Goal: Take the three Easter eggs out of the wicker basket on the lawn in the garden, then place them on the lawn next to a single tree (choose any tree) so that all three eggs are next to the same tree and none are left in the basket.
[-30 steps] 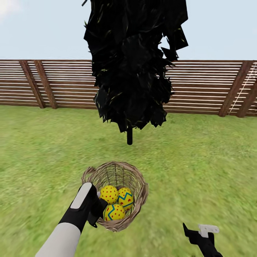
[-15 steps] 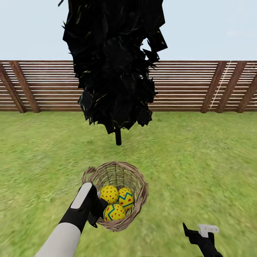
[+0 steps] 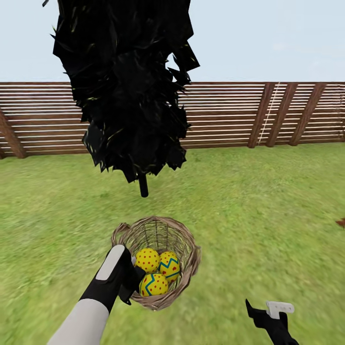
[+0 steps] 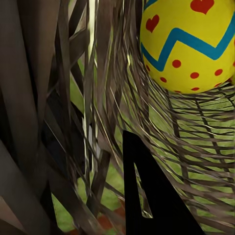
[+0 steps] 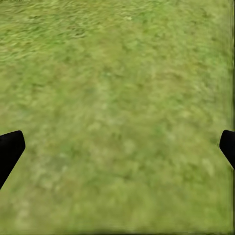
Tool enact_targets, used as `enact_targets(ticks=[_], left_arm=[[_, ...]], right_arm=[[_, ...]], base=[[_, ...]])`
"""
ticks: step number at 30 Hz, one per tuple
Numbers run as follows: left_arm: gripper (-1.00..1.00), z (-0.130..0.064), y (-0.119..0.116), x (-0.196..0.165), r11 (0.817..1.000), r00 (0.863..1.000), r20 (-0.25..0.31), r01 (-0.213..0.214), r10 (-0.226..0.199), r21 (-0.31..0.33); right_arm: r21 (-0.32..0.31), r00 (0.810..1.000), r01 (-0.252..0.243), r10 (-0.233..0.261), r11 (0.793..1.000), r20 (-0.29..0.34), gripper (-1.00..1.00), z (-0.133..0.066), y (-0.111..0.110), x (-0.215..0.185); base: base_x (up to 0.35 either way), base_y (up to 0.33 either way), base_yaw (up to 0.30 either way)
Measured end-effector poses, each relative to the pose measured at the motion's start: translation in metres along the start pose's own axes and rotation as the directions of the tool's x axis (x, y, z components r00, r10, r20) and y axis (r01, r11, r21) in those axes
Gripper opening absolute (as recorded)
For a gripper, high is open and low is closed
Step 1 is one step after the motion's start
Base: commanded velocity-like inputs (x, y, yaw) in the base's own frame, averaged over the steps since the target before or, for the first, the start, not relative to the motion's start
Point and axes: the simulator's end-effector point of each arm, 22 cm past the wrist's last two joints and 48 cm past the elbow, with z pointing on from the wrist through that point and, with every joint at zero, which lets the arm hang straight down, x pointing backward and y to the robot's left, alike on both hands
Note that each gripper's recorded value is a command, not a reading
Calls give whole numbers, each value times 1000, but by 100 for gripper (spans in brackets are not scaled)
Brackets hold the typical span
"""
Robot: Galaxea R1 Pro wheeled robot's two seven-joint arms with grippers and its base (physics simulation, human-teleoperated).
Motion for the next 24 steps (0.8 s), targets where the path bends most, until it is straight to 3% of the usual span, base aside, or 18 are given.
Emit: enact_targets(ticks=[24], left_arm=[[-100, -16, 8, 9, 1000, 1000, -2, -1, 1, -3]], right_arm=[[3, 1000, -1, 1, 1000, 1, 100, -18, -3, -9]], base=[[0, 0, -188]])
